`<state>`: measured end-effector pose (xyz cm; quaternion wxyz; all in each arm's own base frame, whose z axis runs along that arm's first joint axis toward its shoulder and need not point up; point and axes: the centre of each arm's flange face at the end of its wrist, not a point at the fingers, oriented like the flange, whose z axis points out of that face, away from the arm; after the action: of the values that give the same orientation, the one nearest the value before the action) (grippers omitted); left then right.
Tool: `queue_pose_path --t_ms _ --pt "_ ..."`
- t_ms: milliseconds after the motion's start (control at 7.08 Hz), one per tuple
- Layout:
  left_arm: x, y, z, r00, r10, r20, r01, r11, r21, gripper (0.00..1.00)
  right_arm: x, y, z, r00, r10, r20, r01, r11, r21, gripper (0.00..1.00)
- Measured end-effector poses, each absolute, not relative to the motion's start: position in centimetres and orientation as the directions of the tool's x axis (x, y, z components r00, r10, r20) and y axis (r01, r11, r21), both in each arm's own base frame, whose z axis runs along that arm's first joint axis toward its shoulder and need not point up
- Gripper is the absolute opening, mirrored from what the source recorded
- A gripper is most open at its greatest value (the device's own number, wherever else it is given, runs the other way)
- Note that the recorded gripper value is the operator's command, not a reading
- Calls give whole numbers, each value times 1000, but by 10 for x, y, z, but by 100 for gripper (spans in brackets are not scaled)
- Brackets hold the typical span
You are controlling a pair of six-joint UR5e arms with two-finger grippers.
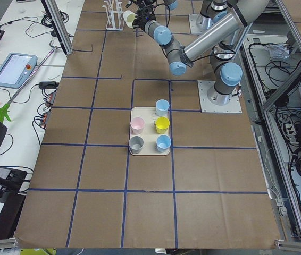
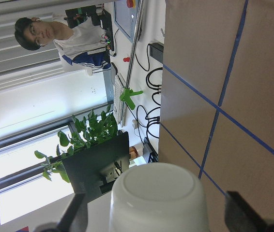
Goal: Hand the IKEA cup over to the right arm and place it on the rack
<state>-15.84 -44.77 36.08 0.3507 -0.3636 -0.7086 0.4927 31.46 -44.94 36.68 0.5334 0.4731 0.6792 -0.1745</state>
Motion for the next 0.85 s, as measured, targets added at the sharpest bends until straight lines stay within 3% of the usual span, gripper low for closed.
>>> queue_pose_path --t_ms 424,848 --pt "-158 -448 361 -491 859 143 167 254 -953 6 325 -456 363 10 458 -889 822 503 268 98" --pt "-158 -447 362 -492 859 144 166 254 -953 6 328 -455 364 8 457 -889 818 509 269 78"
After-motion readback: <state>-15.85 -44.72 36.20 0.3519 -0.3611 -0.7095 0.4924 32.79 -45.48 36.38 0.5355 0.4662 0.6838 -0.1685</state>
